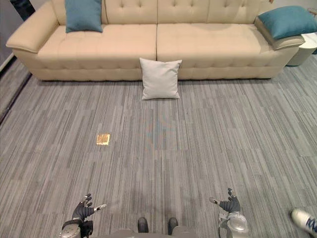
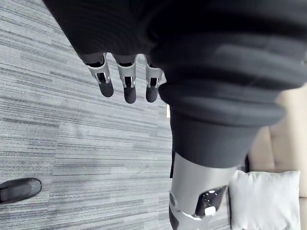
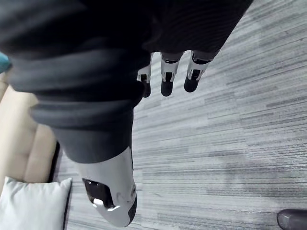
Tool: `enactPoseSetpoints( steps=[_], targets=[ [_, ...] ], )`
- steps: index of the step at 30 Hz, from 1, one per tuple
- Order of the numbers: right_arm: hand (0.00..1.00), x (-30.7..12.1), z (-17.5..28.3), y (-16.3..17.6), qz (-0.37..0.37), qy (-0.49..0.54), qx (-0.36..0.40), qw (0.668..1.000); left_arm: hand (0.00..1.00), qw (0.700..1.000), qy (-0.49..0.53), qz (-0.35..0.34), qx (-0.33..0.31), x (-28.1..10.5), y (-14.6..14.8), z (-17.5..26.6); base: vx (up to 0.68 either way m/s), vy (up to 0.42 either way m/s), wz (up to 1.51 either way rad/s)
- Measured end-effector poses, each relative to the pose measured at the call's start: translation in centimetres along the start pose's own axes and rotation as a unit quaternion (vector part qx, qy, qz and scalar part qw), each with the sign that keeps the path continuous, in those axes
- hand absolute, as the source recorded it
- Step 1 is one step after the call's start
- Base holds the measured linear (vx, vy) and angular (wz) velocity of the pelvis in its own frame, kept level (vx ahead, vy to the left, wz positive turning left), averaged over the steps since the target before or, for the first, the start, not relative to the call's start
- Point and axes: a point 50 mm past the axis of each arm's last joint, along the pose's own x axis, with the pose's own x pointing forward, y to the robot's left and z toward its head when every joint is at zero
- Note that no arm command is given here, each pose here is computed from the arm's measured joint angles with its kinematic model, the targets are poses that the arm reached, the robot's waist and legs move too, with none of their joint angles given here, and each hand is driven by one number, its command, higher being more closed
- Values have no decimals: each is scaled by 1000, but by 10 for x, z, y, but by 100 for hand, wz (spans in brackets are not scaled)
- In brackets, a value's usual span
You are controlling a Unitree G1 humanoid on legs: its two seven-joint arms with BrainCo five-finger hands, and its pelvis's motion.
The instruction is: Pick up cushions and gather them together orderly.
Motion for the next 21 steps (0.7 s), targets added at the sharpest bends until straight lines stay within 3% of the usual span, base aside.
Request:
enactPoseSetpoints(
  steps=[9, 13, 16, 21],
  targets=[
    [0, -3, -4, 5, 3, 7, 20, 1000, 0, 999, -30, 11, 0, 5, 4, 18, 178, 111, 3],
    [0, -1, 8, 1, 1, -19, 18, 1000, 0, 998, -63, -1, -1, 15, -6, 41, 520, -32, 86],
    [0, -3, 9, -4, -4, -26, 15, 1000, 0, 999, -52, -5, -5, 14, -10, 35, 702, -165, 67],
    [0, -2, 27, 16, 24, -60, 25, 998, 0, 999, -31, -6, -23, 10, -15, 21, 723, -214, 1]
  ],
)
